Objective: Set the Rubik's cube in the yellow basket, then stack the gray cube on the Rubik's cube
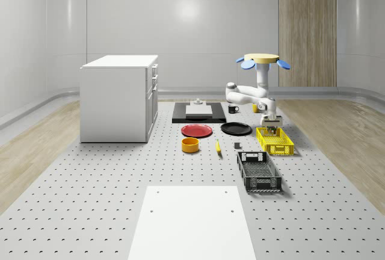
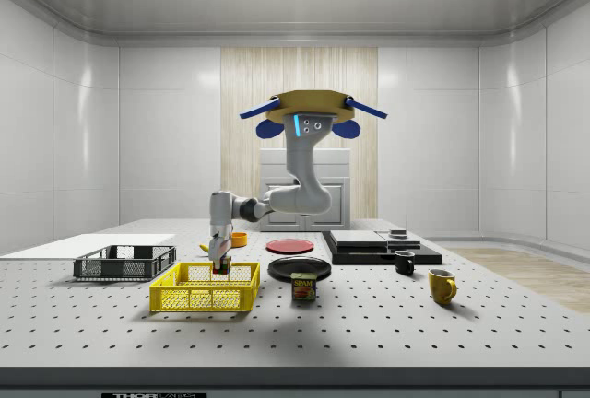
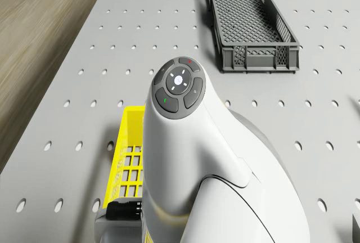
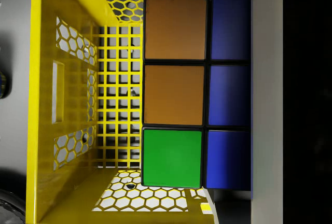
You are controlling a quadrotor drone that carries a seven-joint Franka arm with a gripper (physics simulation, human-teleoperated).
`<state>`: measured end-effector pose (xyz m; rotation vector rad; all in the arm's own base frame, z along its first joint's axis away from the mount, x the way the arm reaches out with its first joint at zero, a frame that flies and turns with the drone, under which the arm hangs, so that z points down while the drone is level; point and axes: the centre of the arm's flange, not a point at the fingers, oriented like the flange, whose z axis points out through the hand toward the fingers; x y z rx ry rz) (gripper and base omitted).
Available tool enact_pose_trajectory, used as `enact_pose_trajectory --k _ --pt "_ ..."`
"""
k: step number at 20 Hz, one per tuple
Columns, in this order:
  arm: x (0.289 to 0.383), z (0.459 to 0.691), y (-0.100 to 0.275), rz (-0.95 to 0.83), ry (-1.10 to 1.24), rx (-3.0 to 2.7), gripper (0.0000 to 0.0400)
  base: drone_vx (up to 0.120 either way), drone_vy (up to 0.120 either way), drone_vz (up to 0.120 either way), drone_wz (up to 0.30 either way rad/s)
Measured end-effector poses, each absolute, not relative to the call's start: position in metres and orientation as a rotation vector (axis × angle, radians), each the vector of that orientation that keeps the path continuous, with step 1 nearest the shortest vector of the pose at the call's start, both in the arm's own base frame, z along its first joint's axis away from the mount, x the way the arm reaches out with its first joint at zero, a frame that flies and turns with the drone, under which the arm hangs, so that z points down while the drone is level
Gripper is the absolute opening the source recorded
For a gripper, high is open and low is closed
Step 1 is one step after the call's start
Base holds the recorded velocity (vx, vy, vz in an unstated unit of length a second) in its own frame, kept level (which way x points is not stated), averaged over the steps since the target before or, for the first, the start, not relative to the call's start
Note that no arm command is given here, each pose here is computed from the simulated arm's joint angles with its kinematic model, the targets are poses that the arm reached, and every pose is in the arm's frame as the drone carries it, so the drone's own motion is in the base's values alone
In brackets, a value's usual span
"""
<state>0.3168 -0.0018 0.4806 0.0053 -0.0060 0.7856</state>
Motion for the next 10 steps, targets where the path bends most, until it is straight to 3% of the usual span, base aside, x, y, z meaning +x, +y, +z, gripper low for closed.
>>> enact_pose_trajectory --k 10 --pt "0.3168 0.505 -0.002 0.786 -0.006 0.005 0.0321 0.0 0.0 0.0 0.0"
